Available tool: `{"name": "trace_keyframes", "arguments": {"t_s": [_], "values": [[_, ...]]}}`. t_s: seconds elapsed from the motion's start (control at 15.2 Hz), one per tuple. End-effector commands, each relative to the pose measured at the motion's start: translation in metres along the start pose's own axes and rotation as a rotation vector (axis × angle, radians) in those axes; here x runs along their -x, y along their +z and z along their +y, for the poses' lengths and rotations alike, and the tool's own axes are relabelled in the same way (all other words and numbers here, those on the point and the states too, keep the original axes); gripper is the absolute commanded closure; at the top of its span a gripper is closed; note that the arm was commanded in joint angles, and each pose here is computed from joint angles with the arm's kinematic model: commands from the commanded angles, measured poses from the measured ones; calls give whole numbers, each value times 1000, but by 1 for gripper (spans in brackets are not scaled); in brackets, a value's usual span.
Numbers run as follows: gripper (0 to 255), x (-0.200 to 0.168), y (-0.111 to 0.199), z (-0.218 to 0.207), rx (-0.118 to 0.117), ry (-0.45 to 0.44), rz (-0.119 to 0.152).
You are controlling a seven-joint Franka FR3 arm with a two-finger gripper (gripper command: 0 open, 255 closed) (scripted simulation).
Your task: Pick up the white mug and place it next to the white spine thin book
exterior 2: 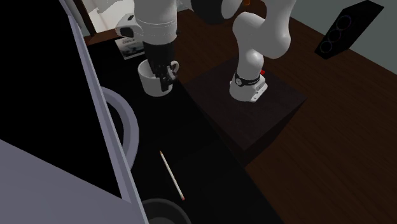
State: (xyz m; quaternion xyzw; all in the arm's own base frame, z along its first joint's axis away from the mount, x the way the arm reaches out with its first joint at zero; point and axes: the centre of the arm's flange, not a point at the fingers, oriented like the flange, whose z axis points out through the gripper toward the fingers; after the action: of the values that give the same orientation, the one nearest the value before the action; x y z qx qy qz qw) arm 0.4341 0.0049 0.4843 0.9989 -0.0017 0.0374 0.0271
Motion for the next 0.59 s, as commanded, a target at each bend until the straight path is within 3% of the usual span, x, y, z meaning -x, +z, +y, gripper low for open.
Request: {"name": "trace_keyframes", "arguments": {"t_s": [0.0, 0.53], "values": [[255, -3, 3, 27, 0, -2, 1], [255, -13, 9, 132, 0, -2, 1]]}}
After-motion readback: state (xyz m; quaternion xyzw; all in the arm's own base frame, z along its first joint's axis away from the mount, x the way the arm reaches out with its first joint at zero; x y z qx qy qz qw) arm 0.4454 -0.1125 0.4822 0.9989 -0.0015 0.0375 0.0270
